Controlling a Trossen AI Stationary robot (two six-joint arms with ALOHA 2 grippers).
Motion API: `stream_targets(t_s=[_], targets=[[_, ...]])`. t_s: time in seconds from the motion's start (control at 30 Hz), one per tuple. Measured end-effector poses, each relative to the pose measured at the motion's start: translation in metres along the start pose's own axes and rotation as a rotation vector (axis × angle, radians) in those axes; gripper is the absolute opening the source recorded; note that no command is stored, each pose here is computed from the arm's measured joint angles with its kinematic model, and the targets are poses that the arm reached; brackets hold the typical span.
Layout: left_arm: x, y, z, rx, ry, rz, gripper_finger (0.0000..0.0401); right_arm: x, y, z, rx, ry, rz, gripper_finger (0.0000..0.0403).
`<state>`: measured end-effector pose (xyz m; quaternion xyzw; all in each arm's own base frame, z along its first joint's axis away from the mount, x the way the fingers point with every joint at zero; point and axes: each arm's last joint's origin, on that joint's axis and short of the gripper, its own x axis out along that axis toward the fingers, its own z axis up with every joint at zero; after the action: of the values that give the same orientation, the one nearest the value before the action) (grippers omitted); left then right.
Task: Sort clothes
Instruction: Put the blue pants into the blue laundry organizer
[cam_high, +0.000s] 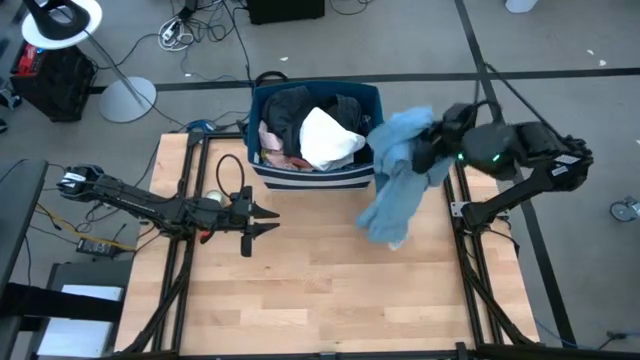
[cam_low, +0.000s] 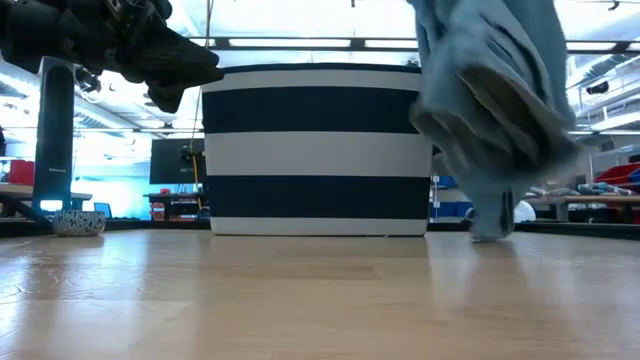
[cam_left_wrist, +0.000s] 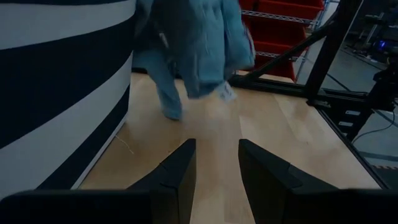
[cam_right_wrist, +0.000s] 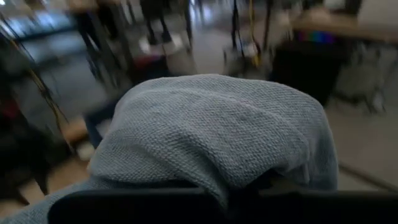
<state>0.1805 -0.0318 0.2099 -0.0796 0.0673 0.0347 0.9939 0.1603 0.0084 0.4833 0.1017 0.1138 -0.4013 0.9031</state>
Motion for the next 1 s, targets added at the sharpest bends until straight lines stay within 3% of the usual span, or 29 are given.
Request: stream_targets(t_s=[0.13,0.33,0.57,0.73,1.0], targets=[[0.000,0.000,0.000,0.000,0.000,0.000,0.0127,-0.002,0.007,0.032,0.006,-0.201,0.051,0.0017],[0.000,0.000,0.000,0.005,0.000,0.000,0.0127,0.004,0.010,0.076,0.018,-0.507,0.010,0.0017],[0.000,0.000,0.000,0.010,0.000,0.000,0.0127,0.044,0.020,0.099,0.024,-0.766,0.094,0.0017],[0.000,0.000,0.000,0.012,0.003,0.001,0.0127,0.096,0.033,0.098,-0.028,-0.832,0.216,0.0017],[0.000,0.000,0.000,0.029,0.005,0.001,0.0127,0.181,0.048,0.103,-0.013,-0.786,0.389,0.0019]])
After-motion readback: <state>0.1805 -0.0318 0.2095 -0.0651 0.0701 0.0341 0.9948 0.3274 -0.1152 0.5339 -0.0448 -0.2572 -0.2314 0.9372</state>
